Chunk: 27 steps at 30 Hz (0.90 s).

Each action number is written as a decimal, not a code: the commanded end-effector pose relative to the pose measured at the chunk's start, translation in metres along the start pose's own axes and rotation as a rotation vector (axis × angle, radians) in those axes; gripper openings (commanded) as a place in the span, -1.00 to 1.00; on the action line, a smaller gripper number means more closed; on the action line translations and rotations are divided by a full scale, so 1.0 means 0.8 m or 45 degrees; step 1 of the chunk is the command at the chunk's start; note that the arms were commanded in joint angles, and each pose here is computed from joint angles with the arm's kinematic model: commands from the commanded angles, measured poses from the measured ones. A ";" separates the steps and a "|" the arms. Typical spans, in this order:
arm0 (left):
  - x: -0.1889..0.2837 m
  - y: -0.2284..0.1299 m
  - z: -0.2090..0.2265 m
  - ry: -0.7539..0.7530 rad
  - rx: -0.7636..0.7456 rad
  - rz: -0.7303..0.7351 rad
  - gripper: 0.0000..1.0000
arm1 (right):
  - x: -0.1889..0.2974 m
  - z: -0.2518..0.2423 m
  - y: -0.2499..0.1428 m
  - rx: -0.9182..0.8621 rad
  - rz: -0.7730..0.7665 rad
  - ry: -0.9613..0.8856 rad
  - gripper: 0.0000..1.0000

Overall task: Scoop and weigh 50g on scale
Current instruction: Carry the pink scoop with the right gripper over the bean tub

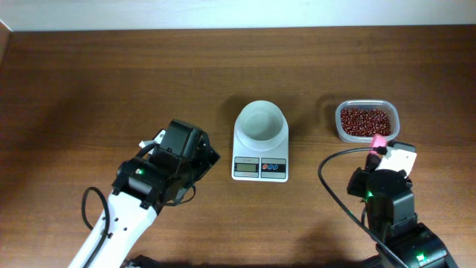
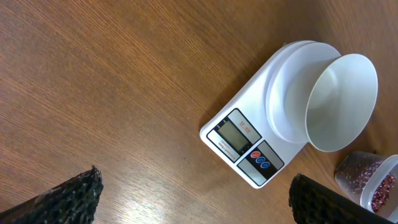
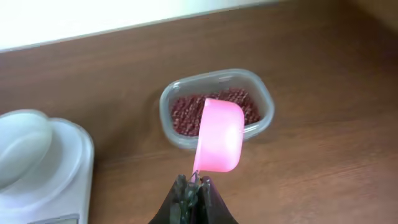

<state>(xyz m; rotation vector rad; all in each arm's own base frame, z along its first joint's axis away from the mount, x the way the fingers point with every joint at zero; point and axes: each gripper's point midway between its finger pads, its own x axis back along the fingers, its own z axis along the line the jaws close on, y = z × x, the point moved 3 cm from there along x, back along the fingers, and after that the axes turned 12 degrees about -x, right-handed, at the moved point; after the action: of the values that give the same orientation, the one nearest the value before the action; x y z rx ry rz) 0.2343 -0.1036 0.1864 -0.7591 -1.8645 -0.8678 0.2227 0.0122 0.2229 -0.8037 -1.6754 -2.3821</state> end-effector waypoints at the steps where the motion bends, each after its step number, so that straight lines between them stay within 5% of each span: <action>1: -0.002 0.001 0.002 0.021 -0.014 -0.012 0.99 | 0.004 -0.004 0.038 -0.058 -0.173 -0.078 -0.92; 12: -0.002 0.001 0.002 0.021 -0.014 -0.011 0.98 | -0.072 -0.019 0.050 0.084 -0.174 -0.333 -0.92; 27: -0.002 0.001 0.002 0.021 -0.014 -0.011 0.98 | -0.129 -0.076 0.060 -0.251 0.081 -0.017 -0.92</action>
<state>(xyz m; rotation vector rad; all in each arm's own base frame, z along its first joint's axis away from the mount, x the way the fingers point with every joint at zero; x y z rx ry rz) 0.2344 -0.1036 0.1864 -0.7591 -1.8649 -0.8678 0.2971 -0.0867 0.2010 -1.0368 -1.5504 -2.5398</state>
